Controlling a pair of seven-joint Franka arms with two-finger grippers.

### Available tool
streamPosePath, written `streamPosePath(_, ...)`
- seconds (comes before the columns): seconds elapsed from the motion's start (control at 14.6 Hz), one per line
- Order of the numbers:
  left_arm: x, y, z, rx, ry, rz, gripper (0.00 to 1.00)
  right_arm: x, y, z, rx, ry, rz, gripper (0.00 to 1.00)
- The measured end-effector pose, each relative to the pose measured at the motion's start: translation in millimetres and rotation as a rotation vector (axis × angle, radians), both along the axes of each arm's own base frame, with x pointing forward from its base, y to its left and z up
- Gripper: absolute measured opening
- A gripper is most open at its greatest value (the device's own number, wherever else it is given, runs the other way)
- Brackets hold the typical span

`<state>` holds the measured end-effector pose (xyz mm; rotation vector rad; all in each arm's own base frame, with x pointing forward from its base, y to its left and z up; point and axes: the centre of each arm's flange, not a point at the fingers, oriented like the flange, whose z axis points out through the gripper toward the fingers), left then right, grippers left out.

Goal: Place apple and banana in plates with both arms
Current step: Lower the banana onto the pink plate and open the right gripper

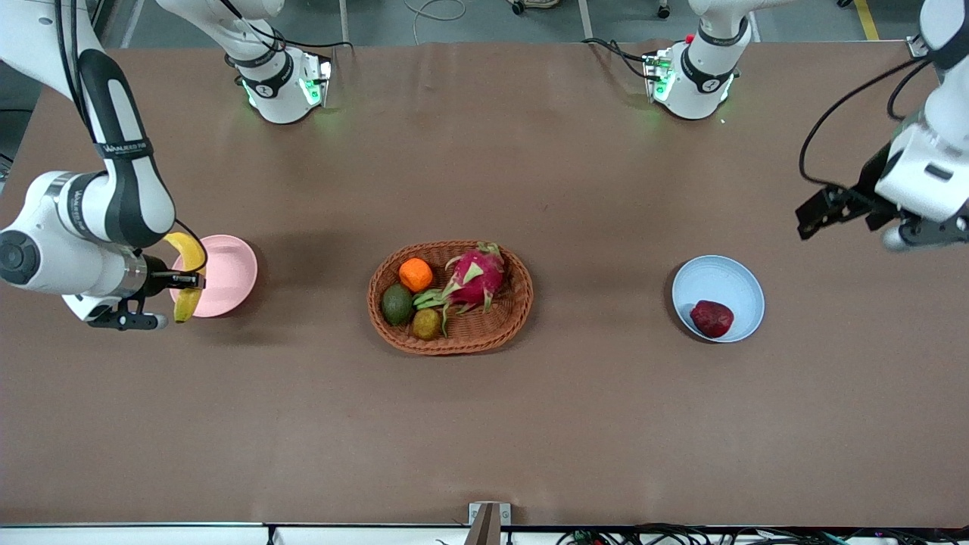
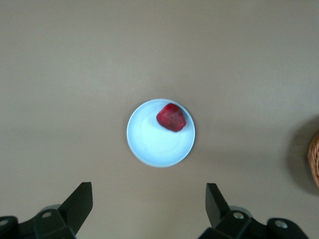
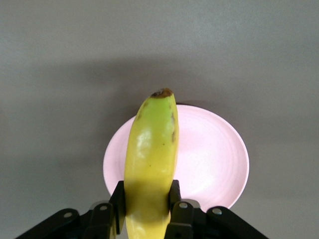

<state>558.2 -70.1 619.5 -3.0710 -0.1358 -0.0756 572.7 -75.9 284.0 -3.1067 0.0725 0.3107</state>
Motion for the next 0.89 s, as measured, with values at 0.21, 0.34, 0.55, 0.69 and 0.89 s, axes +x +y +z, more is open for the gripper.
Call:
streamPosePath(0.21, -21.0, -20.5, 18.5, 0.012, 0.028, -0.039, 1.00, -21.2, 4.9, -25.3, -0.005, -0.050, 0.006, 0.37)
streamPosePath(0.34, -30.5, -31.4, 21.9, 0.005, 0.052, -0.059, 1.00, -26.6, 5.0, -34.1, -0.009, -0.073, 0.005, 0.37)
streamPosePath(0.55, -38.0, -32.7, 25.8, -0.009, 0.073, -0.060, 1.00, -34.1, 3.0, -43.4, -0.009, -0.070, 0.000, 0.37)
streamPosePath(0.69, -40.8, -31.1, 28.7, -0.012, 0.073, -0.057, 1.00, -37.4, -0.1, -49.4, -0.008, -0.059, -0.006, 0.39)
streamPosePath(0.89, -43.7, -30.0, 31.7, -0.012, 0.073, -0.079, 1.00, -31.5, -2.0, -37.1, -0.009, -0.069, -0.008, 0.64)
